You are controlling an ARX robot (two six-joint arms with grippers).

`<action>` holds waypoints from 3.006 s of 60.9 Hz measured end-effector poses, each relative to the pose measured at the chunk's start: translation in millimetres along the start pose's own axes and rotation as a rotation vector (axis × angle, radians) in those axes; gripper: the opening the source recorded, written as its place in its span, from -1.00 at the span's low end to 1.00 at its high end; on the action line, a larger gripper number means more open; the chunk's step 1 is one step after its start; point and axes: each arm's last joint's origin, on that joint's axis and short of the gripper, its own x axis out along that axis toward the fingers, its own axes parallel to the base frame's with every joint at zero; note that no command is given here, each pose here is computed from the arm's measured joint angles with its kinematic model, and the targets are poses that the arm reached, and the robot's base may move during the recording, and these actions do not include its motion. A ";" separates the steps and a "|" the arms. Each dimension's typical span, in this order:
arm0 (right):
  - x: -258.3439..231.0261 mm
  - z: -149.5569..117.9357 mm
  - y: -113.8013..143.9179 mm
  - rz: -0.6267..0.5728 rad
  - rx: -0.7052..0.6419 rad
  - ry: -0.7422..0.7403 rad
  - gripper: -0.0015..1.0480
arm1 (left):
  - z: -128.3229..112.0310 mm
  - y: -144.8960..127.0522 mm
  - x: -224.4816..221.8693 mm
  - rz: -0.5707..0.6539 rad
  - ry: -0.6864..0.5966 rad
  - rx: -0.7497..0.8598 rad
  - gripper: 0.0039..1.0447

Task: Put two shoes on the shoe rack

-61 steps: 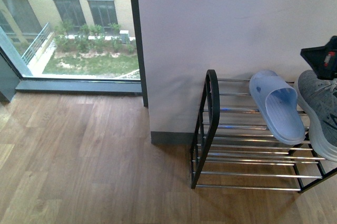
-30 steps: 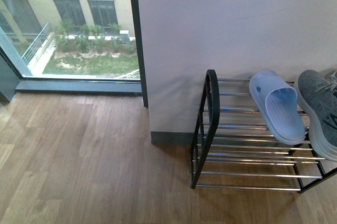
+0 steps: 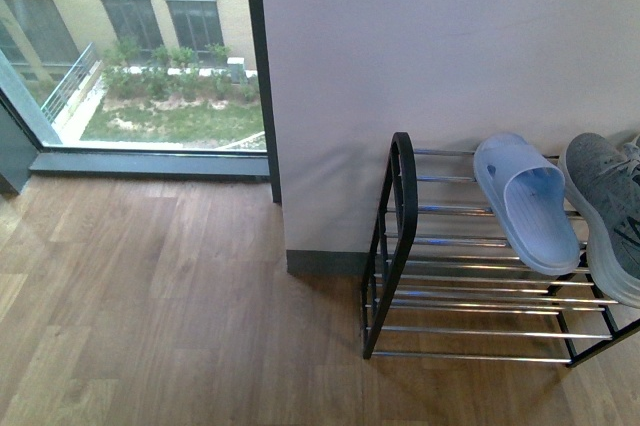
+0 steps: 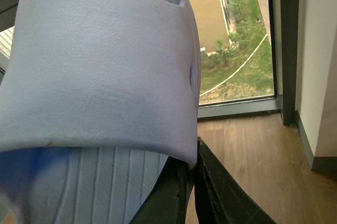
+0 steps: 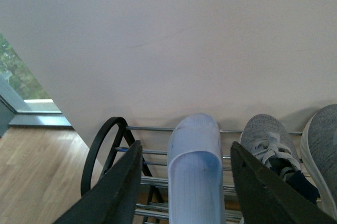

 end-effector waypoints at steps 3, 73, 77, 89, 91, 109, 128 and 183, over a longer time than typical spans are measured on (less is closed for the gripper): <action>-0.8 -0.8 0.5 0.000 0.002 0.004 -0.48 | 0.0 0.0 0.0 0.000 0.000 0.000 -0.97; -139.5 48.7 115.0 0.011 -0.118 -0.156 -0.97 | 0.5 0.1 0.0 0.000 -0.002 0.000 -0.97; -141.6 49.1 115.1 0.011 -0.118 -0.160 -0.97 | 0.5 0.1 0.0 0.000 -0.002 0.000 -0.97; -148.0 48.9 115.1 0.011 -0.118 -0.162 -0.97 | 0.5 0.1 0.0 -0.001 -0.002 0.000 -0.97; -148.8 48.8 115.1 0.011 -0.118 -0.162 -0.97 | 0.5 0.1 0.0 -0.001 -0.002 0.001 -0.97; -155.3 47.8 114.9 0.011 -0.118 -0.163 -0.97 | 0.5 0.1 0.0 -0.001 -0.002 0.000 -0.97; -165.9 41.4 114.1 0.007 -0.118 -0.130 -0.97 | 0.5 0.1 0.0 -0.001 -0.002 0.001 -0.97; -169.5 42.7 114.6 0.016 -0.120 -0.159 0.28 | 0.5 0.3 0.0 0.005 0.000 0.000 -0.97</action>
